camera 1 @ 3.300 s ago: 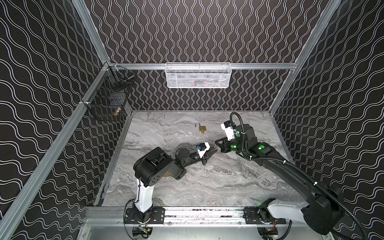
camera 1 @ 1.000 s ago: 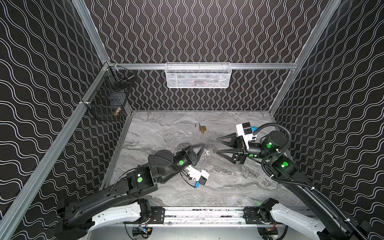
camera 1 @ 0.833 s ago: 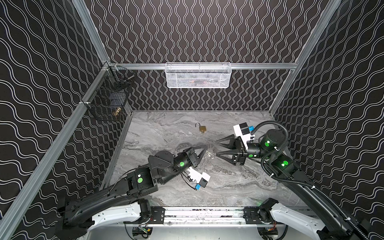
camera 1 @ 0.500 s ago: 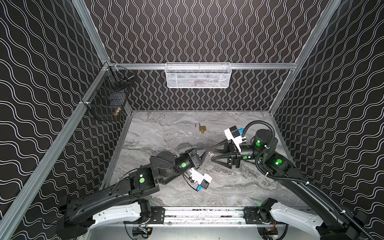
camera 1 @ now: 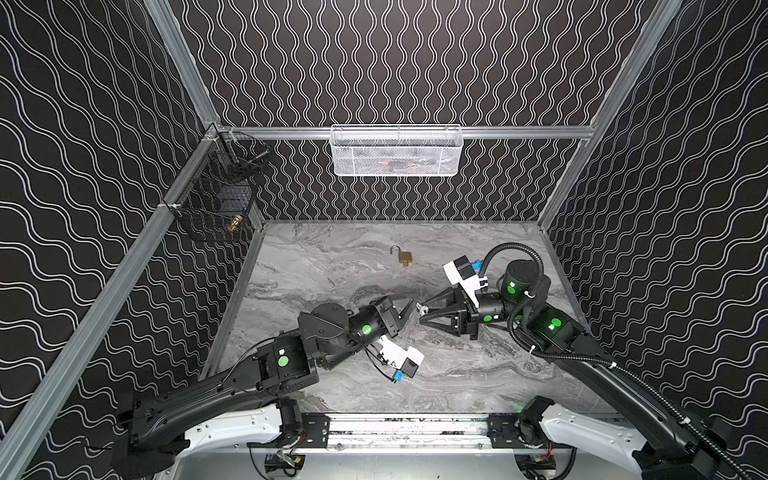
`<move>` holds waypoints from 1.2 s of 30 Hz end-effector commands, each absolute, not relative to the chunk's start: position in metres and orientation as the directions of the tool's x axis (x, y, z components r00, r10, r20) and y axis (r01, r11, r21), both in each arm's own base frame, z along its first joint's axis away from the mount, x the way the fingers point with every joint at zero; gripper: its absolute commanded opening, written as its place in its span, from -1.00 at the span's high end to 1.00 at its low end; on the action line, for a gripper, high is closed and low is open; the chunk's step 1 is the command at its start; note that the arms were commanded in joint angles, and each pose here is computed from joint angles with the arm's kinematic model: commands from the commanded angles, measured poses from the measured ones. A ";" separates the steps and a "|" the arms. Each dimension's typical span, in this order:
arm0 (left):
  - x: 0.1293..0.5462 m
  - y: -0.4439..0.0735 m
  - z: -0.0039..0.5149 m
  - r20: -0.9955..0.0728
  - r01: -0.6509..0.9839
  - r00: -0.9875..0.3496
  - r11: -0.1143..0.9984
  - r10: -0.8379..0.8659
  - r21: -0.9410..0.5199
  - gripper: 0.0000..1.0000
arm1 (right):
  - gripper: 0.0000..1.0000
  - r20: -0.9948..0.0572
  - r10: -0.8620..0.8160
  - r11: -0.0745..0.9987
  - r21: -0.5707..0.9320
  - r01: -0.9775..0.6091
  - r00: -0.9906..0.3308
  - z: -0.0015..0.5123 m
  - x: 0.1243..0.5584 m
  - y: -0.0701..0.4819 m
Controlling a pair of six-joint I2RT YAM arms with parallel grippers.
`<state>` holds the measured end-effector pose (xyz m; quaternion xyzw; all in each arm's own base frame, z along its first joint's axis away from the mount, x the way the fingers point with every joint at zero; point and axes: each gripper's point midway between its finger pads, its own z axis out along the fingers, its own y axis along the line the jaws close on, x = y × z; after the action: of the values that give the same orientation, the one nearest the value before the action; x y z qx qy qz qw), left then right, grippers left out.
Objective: Unlock with the key
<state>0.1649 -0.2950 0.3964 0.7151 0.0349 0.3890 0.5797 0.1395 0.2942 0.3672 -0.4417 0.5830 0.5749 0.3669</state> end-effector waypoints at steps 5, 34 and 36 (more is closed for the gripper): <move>0.165 -0.295 0.404 0.757 -0.611 0.518 -0.446 0.399 0.654 1.00 | 0.35 -0.946 -0.079 -0.040 0.318 -0.947 -0.314 0.372 0.142 0.294; 0.165 -0.297 0.401 0.749 -0.616 0.513 -0.429 0.418 0.661 0.68 | 1.00 -0.943 -0.087 -0.035 0.325 -0.945 -0.321 0.370 0.142 0.294; 0.165 -0.296 0.402 0.742 -0.612 0.517 -0.423 0.427 0.669 -0.80 | 1.00 -0.945 -0.088 -0.044 0.320 -0.946 -0.315 0.370 0.140 0.293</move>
<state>0.1646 -0.2974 0.3886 0.7114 0.0331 0.3901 0.5836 0.1434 0.2938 0.3643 -0.4348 0.5950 0.5669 0.3681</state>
